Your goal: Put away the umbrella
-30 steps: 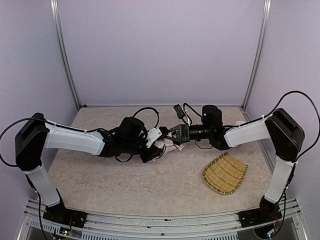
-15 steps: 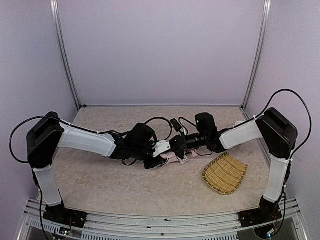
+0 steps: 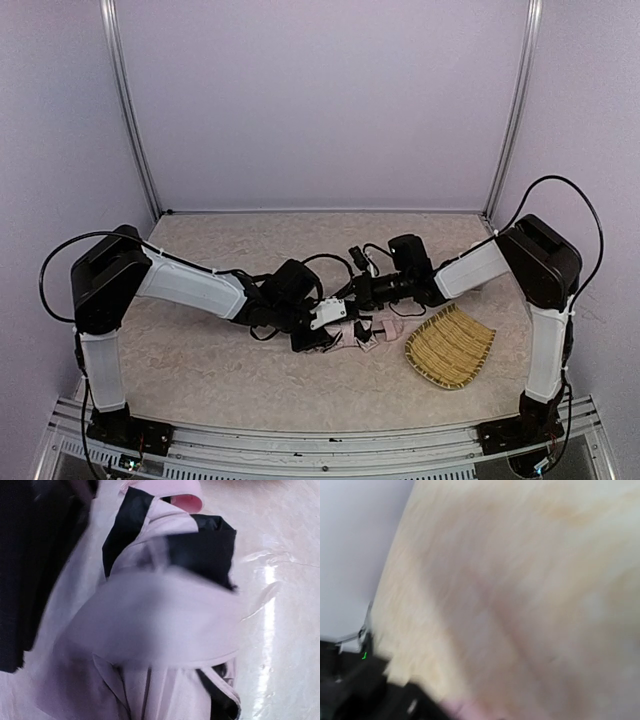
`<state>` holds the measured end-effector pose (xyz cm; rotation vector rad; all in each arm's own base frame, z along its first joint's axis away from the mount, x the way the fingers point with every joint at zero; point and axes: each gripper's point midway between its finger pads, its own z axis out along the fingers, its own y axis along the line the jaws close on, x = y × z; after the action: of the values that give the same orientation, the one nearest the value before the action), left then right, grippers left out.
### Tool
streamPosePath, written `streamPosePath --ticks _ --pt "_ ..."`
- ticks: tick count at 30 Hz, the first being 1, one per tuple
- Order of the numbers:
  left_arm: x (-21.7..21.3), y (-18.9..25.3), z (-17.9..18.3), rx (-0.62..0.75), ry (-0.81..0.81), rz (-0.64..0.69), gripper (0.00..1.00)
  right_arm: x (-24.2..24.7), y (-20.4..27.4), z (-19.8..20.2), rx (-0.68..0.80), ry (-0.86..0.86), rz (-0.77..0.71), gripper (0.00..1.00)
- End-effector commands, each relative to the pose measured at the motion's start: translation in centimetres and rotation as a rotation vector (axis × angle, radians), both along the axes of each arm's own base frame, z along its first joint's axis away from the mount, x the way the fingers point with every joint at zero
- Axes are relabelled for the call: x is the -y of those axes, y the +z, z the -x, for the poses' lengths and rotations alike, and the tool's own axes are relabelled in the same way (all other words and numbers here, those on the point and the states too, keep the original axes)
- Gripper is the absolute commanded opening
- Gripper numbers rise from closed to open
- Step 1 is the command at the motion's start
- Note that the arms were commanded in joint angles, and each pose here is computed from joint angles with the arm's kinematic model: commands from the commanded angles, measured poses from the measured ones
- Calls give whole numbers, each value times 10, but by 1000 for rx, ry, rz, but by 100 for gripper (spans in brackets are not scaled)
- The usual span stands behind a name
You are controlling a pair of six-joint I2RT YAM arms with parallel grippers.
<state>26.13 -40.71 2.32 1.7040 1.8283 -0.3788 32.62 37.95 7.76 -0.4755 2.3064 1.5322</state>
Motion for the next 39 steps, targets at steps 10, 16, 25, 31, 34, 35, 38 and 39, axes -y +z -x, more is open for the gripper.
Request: streamPosePath --ticks 10,16,25,31,34,35,38,39 --pt "-41 -61 67 -240 -104 -206 0 16 45 -9 220 10 7 29" --pt "-42 -59 54 -238 -54 -187 0 34 89 16 553 93 102 30" --pt "-48 -54 25 -248 80 -164 0 26 81 119 1108 438 314 37" --pt "-45 -49 27 -214 68 -145 0 19 88 117 1023 401 267 50" --pt "-44 -48 29 -164 55 -149 0 19 86 103 946 397 247 54" --pt "-44 -48 29 -133 51 -163 0 20 82 99 917 401 242 55" --pt "-41 -49 34 -106 13 -177 0 26 69 86 835 411 250 57" --pt "-39 -48 36 -120 2 -166 0 29 65 82 814 411 260 57"
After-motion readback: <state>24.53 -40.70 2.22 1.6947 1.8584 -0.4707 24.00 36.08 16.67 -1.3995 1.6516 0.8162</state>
